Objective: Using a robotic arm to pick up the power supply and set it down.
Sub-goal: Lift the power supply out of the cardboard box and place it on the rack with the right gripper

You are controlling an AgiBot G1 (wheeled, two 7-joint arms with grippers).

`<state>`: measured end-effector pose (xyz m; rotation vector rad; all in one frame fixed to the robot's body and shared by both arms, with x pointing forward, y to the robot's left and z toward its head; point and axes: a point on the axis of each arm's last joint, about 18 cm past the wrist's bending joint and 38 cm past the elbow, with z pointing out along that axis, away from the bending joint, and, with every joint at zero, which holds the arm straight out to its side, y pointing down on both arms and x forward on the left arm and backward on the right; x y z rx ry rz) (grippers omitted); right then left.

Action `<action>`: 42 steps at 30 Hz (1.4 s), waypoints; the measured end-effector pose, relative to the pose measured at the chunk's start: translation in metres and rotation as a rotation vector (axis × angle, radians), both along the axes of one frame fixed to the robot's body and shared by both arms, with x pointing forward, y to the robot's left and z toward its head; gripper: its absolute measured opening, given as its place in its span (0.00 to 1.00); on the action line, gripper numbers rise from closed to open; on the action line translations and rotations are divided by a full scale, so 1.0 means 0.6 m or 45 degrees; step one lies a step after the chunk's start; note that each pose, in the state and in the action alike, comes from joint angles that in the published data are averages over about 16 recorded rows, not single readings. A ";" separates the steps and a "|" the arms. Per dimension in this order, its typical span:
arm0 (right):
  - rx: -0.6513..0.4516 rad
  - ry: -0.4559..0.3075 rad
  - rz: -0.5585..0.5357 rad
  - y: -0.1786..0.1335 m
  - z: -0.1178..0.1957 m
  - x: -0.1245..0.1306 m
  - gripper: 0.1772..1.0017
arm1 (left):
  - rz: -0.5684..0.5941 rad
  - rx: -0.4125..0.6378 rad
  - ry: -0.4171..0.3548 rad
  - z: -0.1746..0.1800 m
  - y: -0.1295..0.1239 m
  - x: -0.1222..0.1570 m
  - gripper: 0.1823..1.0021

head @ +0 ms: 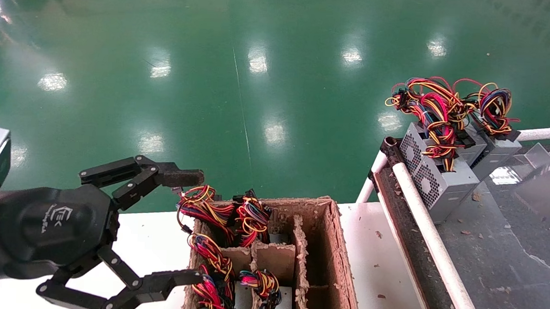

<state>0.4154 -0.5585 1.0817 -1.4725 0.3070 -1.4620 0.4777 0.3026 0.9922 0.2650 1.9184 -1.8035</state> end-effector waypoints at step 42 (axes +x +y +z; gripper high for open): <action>-0.095 0.157 -0.023 0.109 -0.043 0.187 0.06 | 0.000 0.000 0.000 0.000 0.000 0.000 1.00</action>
